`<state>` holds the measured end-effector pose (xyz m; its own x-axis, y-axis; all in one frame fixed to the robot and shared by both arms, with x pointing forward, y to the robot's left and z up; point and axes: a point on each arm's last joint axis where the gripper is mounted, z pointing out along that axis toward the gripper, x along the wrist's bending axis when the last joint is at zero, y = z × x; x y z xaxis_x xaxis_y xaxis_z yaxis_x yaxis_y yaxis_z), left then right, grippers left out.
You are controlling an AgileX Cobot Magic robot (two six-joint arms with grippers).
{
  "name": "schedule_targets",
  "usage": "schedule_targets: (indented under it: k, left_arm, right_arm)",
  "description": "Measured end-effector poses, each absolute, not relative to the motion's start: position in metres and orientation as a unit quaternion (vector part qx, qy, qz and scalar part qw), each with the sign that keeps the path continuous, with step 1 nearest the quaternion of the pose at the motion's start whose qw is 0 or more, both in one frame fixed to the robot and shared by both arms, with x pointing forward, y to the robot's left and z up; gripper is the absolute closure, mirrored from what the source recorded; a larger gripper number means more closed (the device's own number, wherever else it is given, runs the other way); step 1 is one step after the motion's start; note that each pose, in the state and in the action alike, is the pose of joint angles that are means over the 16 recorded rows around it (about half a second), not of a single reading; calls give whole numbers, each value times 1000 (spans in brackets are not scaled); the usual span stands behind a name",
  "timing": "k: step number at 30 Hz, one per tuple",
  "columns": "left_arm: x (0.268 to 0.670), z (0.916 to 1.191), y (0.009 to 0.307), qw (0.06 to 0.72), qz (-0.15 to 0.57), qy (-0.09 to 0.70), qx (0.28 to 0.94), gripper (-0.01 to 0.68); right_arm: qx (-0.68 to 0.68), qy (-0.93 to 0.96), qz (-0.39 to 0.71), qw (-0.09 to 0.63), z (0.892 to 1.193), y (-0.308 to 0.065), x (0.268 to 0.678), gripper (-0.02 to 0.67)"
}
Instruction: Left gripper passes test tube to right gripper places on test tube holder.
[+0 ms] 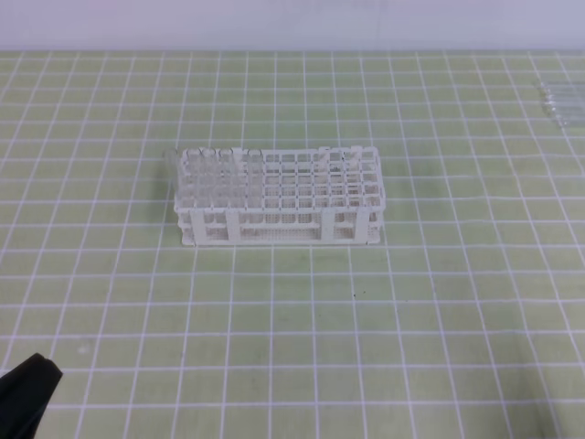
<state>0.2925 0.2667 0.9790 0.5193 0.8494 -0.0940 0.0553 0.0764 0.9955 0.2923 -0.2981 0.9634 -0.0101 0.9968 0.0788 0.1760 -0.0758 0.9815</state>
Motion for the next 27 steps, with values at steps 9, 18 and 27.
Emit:
schedule_targets:
  k: [9, 18, 27]
  left_arm:
    - [293, 979, 267, 630, 315, 376, 602, 673]
    - [293, 979, 268, 632, 313, 388, 593, 673]
    - [295, 986, 273, 660, 274, 450, 536, 673]
  right_arm:
    - [553, 531, 474, 433, 963, -298, 292, 650]
    - [553, 531, 474, 433, 963, -298, 292, 650]
    - [553, 531, 474, 433, 963, -298, 292, 651]
